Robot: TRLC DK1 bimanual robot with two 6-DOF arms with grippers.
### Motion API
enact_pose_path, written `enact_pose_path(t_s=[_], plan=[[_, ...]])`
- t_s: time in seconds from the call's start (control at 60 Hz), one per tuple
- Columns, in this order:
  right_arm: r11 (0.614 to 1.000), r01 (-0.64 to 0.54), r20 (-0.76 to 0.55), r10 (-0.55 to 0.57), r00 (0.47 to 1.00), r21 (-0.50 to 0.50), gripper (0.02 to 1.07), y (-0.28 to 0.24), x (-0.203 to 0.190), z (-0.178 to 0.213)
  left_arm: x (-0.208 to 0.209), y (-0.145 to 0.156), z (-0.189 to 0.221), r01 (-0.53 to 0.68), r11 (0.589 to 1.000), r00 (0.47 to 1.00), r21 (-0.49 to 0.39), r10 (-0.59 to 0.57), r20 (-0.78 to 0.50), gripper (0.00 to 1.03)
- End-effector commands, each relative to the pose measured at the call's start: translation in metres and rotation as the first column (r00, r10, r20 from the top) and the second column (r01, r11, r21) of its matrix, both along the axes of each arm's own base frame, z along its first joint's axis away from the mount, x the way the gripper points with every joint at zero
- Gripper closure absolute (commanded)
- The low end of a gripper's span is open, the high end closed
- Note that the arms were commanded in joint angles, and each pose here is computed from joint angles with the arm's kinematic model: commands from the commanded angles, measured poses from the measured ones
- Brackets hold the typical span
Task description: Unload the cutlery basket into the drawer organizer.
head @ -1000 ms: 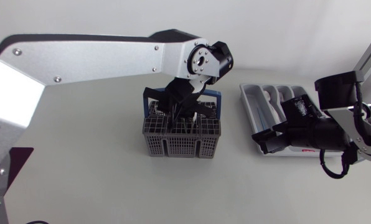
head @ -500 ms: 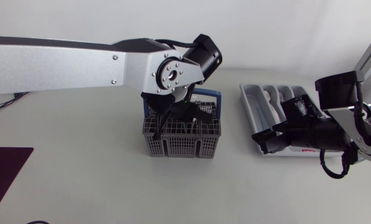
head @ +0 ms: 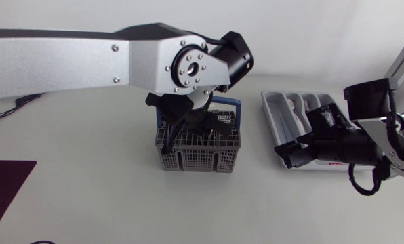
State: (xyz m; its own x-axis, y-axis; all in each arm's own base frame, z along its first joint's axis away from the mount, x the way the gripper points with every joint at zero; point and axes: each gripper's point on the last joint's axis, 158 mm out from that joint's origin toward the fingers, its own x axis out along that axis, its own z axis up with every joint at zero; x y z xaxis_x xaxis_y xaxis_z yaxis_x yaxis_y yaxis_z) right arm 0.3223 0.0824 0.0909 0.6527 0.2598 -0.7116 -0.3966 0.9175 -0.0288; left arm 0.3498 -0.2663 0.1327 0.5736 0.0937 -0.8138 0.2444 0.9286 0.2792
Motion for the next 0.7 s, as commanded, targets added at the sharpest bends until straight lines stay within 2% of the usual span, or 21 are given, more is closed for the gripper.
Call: enact_pose_path(t_s=[0.0, 0.25, 0.383, 0.683], plan=[[1.0, -0.017, -0.005, 0.017, 1.0, -0.006, 0.14, 0.003, -0.005, -0.005, 0.001, -0.006, 0.003, -0.046, 0.999, 0.999, -0.008, 0.047, 0.007, 0.48], [1.0, -0.014, -0.008, 0.014, 1.0, -0.009, 0.14, 0.003, -0.005, -0.007, 0.006, -0.02, -0.007, -0.062, 0.998, 0.998, -0.003, 0.062, 0.01, 0.46], [1.0, -0.016, -0.009, 0.015, 1.0, -0.011, 0.14, 0.002, -0.005, -0.007, 0.009, -0.025, -0.01, -0.082, 0.996, 0.995, 0.035, 0.081, 0.05, 0.46], [1.0, -0.016, -0.004, 0.016, 1.0, -0.01, 0.14, 0.002, -0.004, -0.006, 0.017, -0.017, -0.018, -0.149, 0.987, 0.987, 0.063, 0.144, 0.078, 0.47]])
